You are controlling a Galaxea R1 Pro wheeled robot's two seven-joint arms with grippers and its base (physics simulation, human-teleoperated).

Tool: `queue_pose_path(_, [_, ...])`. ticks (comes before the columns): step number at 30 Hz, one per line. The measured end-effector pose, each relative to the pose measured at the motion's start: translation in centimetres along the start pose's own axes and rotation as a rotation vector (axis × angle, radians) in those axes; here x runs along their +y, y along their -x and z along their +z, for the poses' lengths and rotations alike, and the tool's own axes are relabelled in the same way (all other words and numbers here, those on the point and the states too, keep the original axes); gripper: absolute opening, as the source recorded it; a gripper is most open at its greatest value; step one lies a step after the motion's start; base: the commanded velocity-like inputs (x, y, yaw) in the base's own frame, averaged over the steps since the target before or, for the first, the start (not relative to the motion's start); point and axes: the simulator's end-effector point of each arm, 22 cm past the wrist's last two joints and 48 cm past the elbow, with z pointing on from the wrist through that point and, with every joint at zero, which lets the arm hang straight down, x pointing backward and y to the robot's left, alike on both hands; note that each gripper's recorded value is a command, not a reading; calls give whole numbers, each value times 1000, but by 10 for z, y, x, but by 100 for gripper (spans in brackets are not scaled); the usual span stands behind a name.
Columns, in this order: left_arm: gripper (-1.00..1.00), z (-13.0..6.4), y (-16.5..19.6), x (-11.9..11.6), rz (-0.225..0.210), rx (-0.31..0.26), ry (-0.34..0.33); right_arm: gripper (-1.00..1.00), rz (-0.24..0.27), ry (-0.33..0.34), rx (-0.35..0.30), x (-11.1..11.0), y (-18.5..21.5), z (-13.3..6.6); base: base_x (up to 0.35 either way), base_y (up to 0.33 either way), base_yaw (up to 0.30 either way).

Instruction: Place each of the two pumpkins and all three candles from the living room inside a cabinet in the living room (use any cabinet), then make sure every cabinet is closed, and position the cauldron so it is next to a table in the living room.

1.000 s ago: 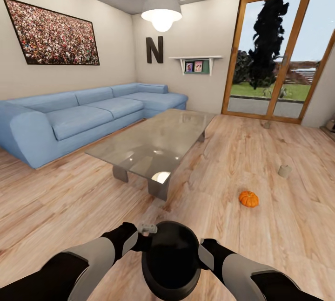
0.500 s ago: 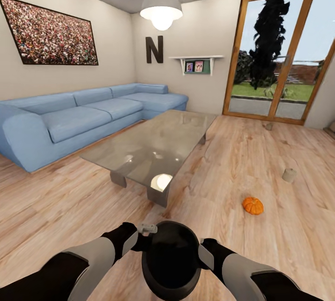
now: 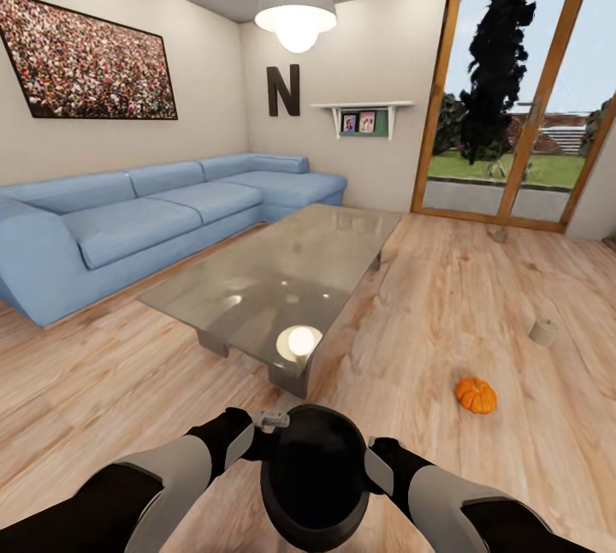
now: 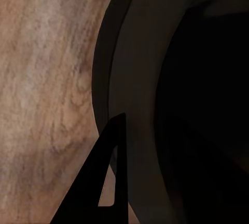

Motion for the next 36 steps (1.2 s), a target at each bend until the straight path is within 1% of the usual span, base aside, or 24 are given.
queue_pose_path(7, [-100,1,-2,0,-2,3,-2,-100,-1,0,4,0,-1,0,8,0,0])
queue_pose_path(12, [-100,6,-7,1,4,16,-1,-100,2,5,14,1,-9,7,0,0,0])
queue_pose_path(14, [-100,6,-6,0,-5,15,-2,-100,-8,2,13,0,-6,6,0,0,0])
queue_pose_path(18, [-100,13,-13,1,-7,33,-4,-100,-6,2,31,0,-14,13,0,0,0])
queue_pose_path(21, [-100,13,-12,1,-14,30,-5,-100,-11,-2,29,-1,-11,12,0,0,0])
queue_pose_path(26, [-100,13,-8,1,-5,8,-5,-100,-6,-2,6,-1,-7,12,115,40,0])
queue_pose_path(30, [-100,13,-6,1,-6,2,-6,-100,-7,-4,1,-1,-5,12,251,45,0])
queue_pose_path(36, [-100,13,-7,1,-6,3,-6,-100,-6,-3,2,-1,-6,12,49,6,0])
